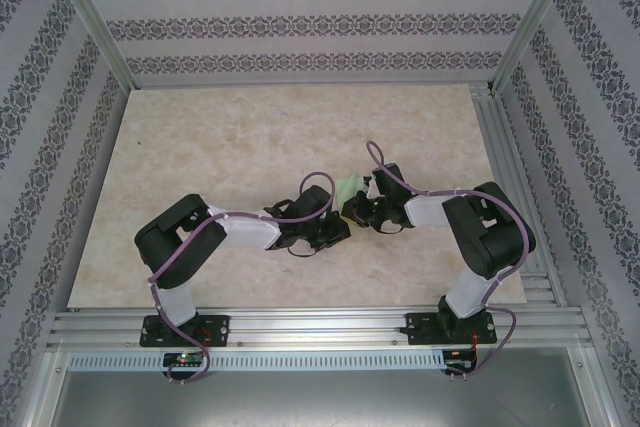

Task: Fold a paper plane with a square sheet of paper (fold left side to right side)
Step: Fold the wing for the fifth time at the center of the table.

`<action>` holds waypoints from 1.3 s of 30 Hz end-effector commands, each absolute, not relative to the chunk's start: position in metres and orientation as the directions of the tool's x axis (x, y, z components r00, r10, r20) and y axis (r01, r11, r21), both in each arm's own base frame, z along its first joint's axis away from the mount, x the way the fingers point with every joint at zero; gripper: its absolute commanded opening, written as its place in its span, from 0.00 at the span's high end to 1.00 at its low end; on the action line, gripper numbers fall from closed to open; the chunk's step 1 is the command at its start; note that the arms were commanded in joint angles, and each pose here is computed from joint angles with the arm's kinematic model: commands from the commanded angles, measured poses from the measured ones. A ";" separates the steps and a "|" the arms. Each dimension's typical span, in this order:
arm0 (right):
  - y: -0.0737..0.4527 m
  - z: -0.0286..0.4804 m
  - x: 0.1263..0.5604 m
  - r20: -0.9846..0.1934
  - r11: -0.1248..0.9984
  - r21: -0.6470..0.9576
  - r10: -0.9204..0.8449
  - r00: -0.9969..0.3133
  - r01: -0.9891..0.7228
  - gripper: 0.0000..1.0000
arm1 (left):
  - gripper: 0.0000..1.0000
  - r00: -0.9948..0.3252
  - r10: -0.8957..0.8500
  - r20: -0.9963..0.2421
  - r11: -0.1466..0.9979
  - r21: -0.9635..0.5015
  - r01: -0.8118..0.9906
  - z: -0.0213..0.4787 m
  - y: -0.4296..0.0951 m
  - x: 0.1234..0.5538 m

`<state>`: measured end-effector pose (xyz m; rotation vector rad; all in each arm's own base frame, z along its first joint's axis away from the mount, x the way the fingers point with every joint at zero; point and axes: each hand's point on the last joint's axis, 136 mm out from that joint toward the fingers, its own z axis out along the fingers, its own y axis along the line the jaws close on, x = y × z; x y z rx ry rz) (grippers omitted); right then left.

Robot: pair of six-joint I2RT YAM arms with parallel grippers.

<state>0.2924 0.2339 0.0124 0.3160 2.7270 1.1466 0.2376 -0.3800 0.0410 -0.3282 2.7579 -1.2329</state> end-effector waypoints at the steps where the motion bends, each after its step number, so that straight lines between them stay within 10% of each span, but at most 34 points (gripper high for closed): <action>1: 0.214 -0.033 0.265 0.029 0.767 0.595 0.278 -0.960 0.240 0.87 | 0.87 -0.964 -0.264 -0.037 0.613 -0.778 -0.138 0.054 -0.392 0.251; 39: 0.212 -0.037 0.263 0.035 0.778 0.579 0.274 -0.961 0.243 0.87 | 0.91 -0.951 -0.309 -0.024 0.703 -0.679 -0.212 0.012 -0.360 0.249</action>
